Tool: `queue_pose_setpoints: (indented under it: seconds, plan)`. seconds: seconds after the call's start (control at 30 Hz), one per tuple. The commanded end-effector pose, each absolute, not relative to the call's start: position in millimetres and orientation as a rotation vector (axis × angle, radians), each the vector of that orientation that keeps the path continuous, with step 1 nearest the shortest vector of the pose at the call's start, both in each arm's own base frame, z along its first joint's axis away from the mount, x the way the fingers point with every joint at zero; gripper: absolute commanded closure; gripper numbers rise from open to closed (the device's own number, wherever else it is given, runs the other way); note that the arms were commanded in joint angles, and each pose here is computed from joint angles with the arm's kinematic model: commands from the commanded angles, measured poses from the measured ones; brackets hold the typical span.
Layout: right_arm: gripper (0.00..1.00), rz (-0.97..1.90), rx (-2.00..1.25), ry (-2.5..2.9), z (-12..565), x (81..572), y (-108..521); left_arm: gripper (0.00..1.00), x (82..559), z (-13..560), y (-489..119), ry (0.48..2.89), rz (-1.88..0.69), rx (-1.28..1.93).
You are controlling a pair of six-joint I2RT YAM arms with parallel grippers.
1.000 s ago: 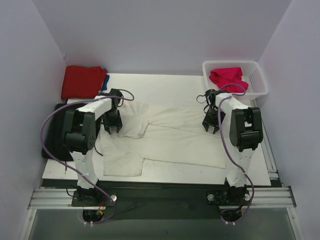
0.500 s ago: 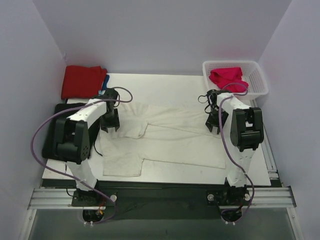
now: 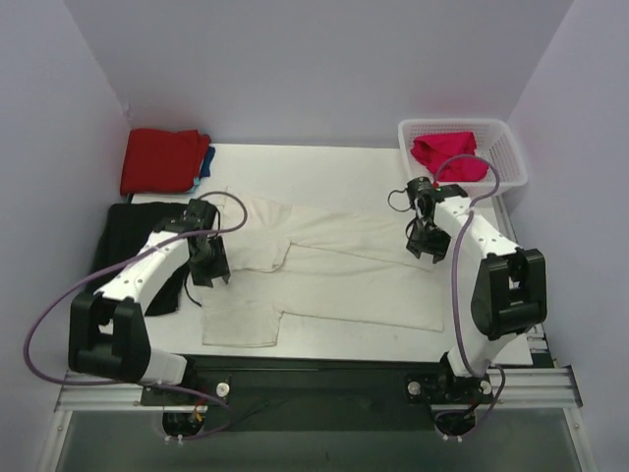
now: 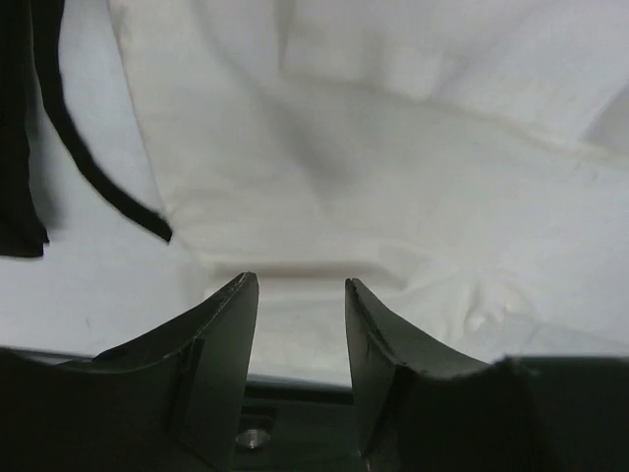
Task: Fold and stack the t-shirts
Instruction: Fold the flattened tshirt in 1/3 of the way, then grap the side of the flattened tshirt closest away from the robot with both arms
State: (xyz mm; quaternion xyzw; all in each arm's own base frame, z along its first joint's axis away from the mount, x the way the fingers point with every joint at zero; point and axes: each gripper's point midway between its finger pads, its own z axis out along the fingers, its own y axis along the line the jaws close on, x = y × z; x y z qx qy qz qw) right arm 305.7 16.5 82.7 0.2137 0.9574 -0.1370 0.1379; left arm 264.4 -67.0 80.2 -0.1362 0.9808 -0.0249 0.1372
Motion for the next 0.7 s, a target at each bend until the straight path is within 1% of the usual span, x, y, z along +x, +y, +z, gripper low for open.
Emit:
queue_pose_setpoints:
  seconds: [0.0,0.03,0.1,0.17,0.3,0.4,0.57,0.67]
  plan:
    - [0.58,-0.444,0.447,2.799,83.5,282.2,31.7,0.49,229.9,89.4,-65.4,2.831,-0.106,-0.511]
    - [0.58,-0.436,0.401,2.805,79.5,277.6,38.3,0.49,226.6,96.4,-63.2,2.794,-0.105,-0.526]
    - [0.58,-0.358,0.302,2.798,78.2,276.4,60.4,0.50,214.4,98.8,-60.5,2.799,-0.089,-0.553]
    - [0.58,-0.324,0.273,2.811,73.5,271.2,71.1,0.51,206.8,103.5,-56.6,2.788,-0.061,-0.580]
    - [0.58,-0.250,0.252,2.827,65.5,267.0,91.5,0.52,176.0,99.1,-44.7,2.847,0.056,-0.633]
    - [0.58,-0.237,0.229,2.831,61.9,263.3,98.4,0.54,160.3,93.1,-38.9,2.836,0.099,-0.682]
    - [0.58,-0.215,0.204,2.839,57.4,257.6,104.1,0.56,156.2,97.3,-35.2,2.789,0.133,-0.741]
    - [0.58,-0.199,0.194,2.851,54.8,255.7,107.5,0.57,147.7,92.5,-34.6,2.816,0.177,-0.767]
